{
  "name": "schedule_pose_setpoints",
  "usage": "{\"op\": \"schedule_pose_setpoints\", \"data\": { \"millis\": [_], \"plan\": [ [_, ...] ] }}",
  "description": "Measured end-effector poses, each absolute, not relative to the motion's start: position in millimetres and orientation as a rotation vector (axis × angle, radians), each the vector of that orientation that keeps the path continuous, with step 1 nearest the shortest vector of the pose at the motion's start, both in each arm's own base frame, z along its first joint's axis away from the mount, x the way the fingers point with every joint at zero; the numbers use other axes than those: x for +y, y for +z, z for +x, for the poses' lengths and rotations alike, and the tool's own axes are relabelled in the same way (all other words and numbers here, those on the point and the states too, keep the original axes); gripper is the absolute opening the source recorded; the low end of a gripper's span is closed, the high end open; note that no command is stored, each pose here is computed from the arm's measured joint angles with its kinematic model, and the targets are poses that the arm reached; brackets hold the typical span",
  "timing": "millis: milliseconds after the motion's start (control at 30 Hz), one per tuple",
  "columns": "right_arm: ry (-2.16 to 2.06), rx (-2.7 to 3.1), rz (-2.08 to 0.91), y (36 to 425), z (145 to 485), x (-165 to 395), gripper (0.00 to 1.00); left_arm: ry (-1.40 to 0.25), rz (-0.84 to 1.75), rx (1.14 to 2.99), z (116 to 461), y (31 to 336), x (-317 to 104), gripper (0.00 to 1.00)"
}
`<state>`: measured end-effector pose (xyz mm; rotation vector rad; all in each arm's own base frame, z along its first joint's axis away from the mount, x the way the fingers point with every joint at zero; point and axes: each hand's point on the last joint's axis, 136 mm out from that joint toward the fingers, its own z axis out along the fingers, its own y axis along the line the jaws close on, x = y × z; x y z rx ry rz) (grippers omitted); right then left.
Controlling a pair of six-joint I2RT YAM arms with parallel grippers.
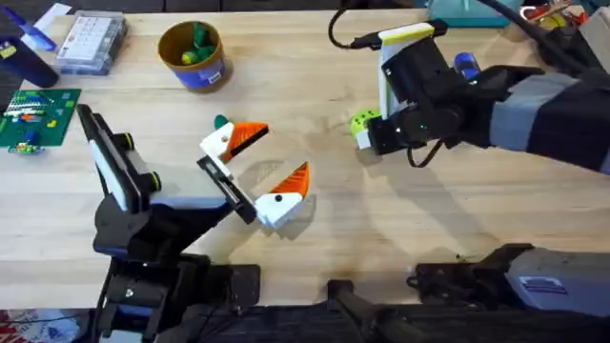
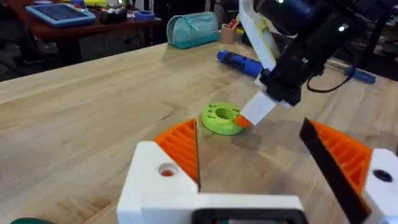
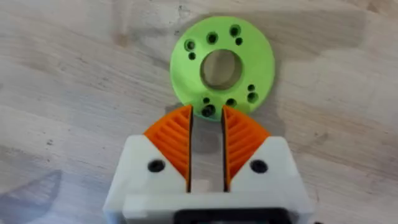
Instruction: Pick up the gripper from the table and insert it into the empty holder that is missing its gripper. Then pick up a screw, insert it into the mounting hole, and use the screwdriver to tighten it. Finally, clean up the table by picking up the vegetable and placing it into the bucket.
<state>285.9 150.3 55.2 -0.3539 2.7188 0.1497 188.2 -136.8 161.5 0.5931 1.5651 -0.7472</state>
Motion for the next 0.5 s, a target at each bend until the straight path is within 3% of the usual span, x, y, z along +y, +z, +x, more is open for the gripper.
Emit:
{"op": "schedule_pose_setpoints", "data": {
  "millis": [500],
  "plan": [
    [0.147, 2.717, -0.358, 55.2, 286.1, 150.0, 0.186, -0.747, 0.593, 1.565, 188.2, 161.5, -136.8, 0.991]
  ]
}}
